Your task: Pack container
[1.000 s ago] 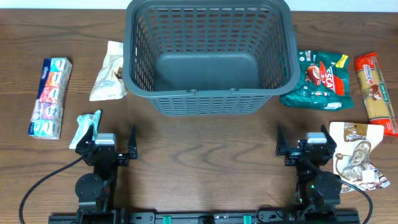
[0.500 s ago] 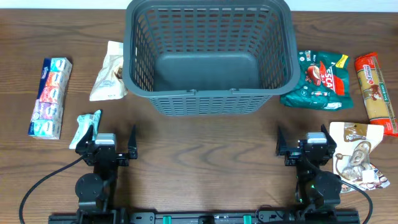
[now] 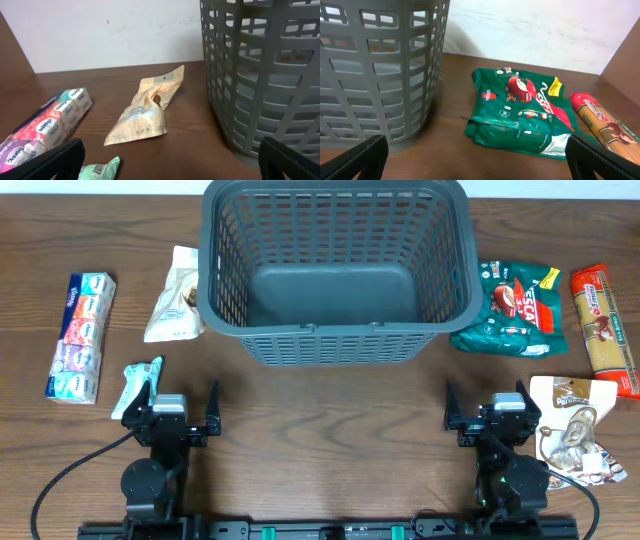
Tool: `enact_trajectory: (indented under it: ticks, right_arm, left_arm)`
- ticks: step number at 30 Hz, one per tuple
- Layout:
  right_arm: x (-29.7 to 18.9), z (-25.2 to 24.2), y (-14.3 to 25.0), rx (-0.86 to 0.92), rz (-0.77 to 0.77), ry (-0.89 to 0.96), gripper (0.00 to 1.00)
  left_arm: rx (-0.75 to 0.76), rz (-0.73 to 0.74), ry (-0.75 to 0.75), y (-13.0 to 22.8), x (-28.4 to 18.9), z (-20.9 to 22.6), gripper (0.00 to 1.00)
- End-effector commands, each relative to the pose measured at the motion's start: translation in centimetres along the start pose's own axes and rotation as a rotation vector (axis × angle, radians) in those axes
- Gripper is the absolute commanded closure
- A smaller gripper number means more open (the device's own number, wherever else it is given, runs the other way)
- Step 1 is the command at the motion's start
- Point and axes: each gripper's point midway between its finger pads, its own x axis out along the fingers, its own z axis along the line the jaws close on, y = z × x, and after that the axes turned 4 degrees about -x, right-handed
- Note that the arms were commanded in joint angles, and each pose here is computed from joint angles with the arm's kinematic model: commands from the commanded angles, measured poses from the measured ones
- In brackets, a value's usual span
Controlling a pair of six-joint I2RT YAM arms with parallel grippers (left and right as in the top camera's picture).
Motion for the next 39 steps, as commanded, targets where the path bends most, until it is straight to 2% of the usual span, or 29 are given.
enact_trajectory:
  ticks: [1, 39]
  right_arm:
    - [0.04, 0.12, 0.24, 0.013, -0.001, 0.0, 0.01]
    - [0.04, 0.11, 0.26, 0.043, 0.0, 0.001, 0.01]
  left_arm:
    - [0.005, 0.04, -0.012, 1.6, 0.17, 0.24, 0.01]
    - [0.005, 0.04, -0.012, 1.6, 0.17, 0.24, 0.01]
